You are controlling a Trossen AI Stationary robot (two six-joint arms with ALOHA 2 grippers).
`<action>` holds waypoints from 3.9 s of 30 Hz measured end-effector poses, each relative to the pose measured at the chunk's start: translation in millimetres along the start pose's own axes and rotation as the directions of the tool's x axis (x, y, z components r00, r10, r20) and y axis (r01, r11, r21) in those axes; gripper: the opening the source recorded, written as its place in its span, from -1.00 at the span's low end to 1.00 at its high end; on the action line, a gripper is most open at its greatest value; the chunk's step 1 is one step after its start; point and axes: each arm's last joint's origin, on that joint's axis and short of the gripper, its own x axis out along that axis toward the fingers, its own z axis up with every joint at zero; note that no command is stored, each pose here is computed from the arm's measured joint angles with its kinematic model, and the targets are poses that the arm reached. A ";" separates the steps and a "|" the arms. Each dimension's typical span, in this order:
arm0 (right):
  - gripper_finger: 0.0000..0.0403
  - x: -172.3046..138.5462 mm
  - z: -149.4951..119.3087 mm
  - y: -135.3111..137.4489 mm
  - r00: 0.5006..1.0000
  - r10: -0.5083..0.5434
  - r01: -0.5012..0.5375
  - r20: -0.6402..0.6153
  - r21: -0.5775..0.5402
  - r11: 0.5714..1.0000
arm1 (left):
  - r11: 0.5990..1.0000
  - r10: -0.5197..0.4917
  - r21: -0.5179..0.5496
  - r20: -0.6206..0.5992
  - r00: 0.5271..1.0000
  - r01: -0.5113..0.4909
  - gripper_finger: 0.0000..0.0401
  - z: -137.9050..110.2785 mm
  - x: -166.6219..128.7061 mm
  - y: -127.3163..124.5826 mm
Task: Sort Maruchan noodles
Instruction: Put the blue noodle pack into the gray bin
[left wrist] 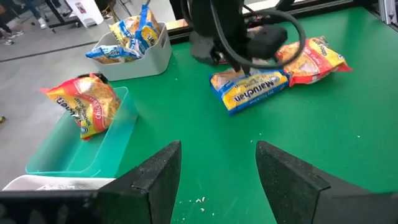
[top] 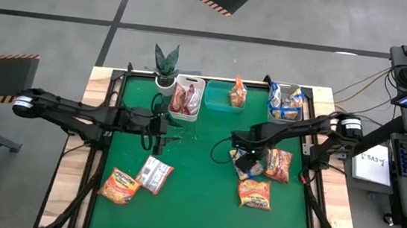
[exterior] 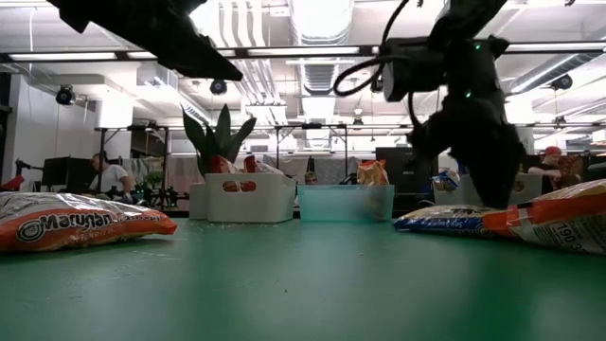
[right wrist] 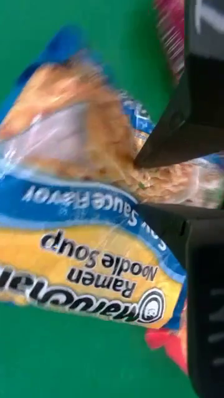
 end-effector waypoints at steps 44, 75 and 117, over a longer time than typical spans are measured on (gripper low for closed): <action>0.44 13.3 8.7 -4.9 0.831 0.419 -0.439 0.365 -0.033 0.898 | 0.958 -0.232 -0.224 -0.248 0.941 0.178 -0.59 -86.2 125.8 -40.1; 0.62 50.0 37.5 17.1 0.577 0.647 -0.599 0.498 -0.280 0.750 | 0.953 -0.215 -0.268 -0.257 0.942 0.144 -0.80 -98.1 136.6 -39.4; -0.91 50.8 45.3 20.2 0.496 0.650 -0.574 0.575 -0.344 0.743 | 0.962 -0.190 -0.242 -0.250 0.949 0.128 -0.81 -91.7 130.3 -35.9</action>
